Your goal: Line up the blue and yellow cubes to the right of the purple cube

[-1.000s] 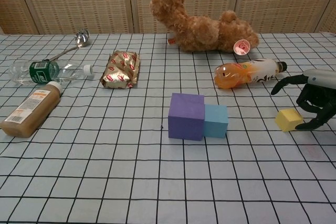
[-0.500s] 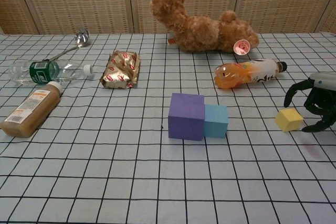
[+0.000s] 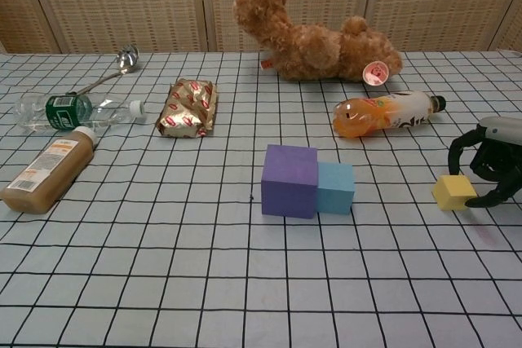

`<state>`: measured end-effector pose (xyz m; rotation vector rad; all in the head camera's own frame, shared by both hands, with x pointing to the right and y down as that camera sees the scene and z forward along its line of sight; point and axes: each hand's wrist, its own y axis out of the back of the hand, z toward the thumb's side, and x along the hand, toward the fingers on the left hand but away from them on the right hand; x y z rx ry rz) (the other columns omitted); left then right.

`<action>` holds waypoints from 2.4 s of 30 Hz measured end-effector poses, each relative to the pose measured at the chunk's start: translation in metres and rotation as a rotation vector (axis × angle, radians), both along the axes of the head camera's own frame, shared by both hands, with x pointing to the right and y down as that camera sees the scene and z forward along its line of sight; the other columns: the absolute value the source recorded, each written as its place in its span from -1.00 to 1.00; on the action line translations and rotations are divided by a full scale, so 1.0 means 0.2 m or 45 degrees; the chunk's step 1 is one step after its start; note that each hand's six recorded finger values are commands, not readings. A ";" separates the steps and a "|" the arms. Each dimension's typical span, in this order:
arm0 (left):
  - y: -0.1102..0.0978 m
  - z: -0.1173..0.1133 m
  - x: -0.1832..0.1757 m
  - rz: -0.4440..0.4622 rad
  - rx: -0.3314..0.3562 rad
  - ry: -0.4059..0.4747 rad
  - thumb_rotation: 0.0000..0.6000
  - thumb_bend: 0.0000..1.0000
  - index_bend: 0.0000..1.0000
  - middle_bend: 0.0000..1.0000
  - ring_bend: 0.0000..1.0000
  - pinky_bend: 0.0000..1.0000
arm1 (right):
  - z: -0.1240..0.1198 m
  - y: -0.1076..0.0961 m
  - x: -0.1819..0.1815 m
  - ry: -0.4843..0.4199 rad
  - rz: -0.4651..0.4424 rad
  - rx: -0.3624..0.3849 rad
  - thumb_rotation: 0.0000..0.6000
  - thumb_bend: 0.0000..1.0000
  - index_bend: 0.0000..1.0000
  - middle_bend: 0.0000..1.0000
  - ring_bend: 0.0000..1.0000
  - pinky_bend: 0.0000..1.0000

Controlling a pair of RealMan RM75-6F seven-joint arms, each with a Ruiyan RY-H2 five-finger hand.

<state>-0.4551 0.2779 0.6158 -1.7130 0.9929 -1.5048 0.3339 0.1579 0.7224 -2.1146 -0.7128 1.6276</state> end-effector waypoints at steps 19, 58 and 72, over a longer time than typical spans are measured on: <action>0.00 0.00 0.01 0.005 -0.001 0.000 1.00 0.08 -0.30 -0.28 -0.52 0.03 | -0.02 0.00 -0.12 -0.157 0.053 -0.023 1.00 -0.79 0.22 0.72 0.86 1.00; 0.00 0.00 0.00 0.006 0.005 -0.001 1.00 0.08 -0.30 -0.28 -0.52 0.03 | 0.15 -0.02 -0.37 -0.379 0.089 -0.168 1.00 -0.79 0.22 0.72 0.86 1.00; 0.00 0.00 0.00 0.005 0.005 -0.001 1.00 0.08 -0.30 -0.28 -0.52 0.03 | 0.16 -0.03 -0.42 -0.412 0.081 -0.174 1.00 -0.79 0.21 0.72 0.86 1.00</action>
